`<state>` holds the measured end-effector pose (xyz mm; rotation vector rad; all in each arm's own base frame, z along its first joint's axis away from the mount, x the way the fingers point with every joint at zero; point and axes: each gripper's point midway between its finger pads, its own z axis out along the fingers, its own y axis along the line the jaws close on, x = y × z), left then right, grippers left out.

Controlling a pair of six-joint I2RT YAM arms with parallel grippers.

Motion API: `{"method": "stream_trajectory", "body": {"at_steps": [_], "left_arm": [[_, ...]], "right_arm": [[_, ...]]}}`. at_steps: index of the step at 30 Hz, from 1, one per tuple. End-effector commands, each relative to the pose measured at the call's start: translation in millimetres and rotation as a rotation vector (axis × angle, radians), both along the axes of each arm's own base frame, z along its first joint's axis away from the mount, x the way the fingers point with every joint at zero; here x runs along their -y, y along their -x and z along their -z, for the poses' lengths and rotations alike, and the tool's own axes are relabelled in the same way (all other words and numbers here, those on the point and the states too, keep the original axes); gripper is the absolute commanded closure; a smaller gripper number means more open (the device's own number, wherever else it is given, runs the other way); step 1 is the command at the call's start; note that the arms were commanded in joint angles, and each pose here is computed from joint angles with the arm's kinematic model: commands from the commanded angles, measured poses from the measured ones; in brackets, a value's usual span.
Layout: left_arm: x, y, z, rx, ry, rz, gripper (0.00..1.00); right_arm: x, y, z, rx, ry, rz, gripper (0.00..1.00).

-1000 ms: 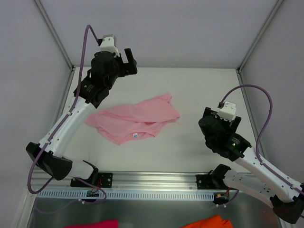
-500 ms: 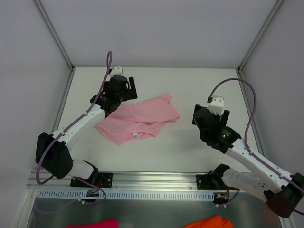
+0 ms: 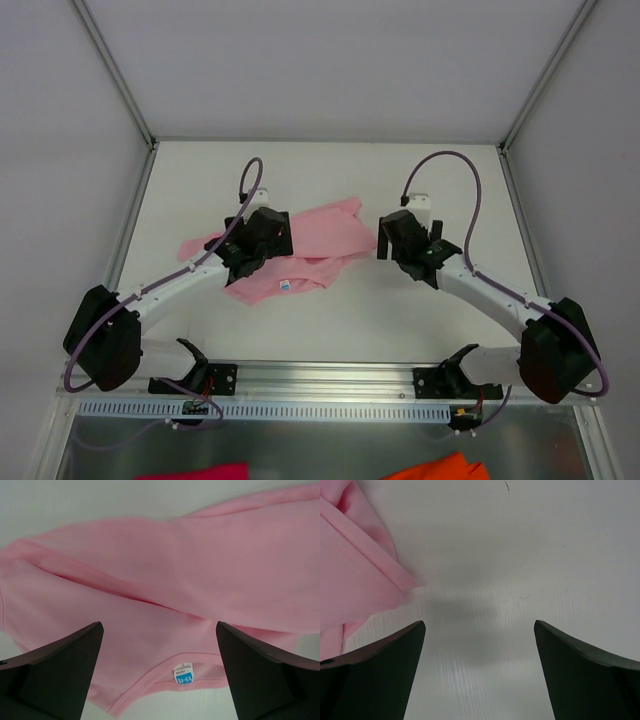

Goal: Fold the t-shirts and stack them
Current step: Flatten out the tshirt

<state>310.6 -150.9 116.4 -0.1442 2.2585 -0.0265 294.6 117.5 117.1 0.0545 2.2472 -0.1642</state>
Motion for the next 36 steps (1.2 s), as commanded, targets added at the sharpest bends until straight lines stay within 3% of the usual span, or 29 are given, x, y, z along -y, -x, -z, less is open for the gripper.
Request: {"method": "stream_trajectory", "body": {"at_steps": [1, 9, 16, 25, 28, 31, 32, 34, 35, 36], "left_arm": [[14, 5, -13, 0.081, 0.037, -0.005, 0.01], [18, 22, 7, 0.053, 0.004, 0.003, 0.01], [16, 25, -13, 0.148, 0.043, -0.005, 0.01], [15, 28, -11, 0.163, 0.049, 0.017, 0.01], [13, 30, -11, 0.168, 0.054, 0.019, 0.01], [13, 31, -12, 0.174, 0.064, 0.022, 0.01], [13, 32, -12, 0.175, 0.066, 0.022, 0.01], [13, 32, -11, 0.175, 0.068, 0.025, 0.01], [13, 32, -10, 0.174, 0.067, 0.027, 0.01], [14, 31, -10, 0.176, 0.072, 0.029, 0.01]], "right_arm": [[-26, -26, -11, 0.028, -0.102, -0.048, 0.03], [-50, -39, 11, -0.026, -0.149, -0.114, 0.04], [-76, -49, 30, -0.093, -0.265, -0.202, 0.03], [-98, -66, 46, -0.133, -0.4, -0.286, 0.01], [-107, -69, 57, -0.169, -0.45, -0.307, 0.05], [-115, -72, 65, -0.206, -0.474, -0.32, 0.29], [-117, -73, 66, -0.214, -0.477, -0.321, 0.55], [-118, -76, 63, -0.222, -0.471, -0.32, 0.85], [-115, -80, 61, -0.216, -0.448, -0.301, 0.99], [-110, -83, 57, -0.204, -0.415, -0.289, 0.99]]}}
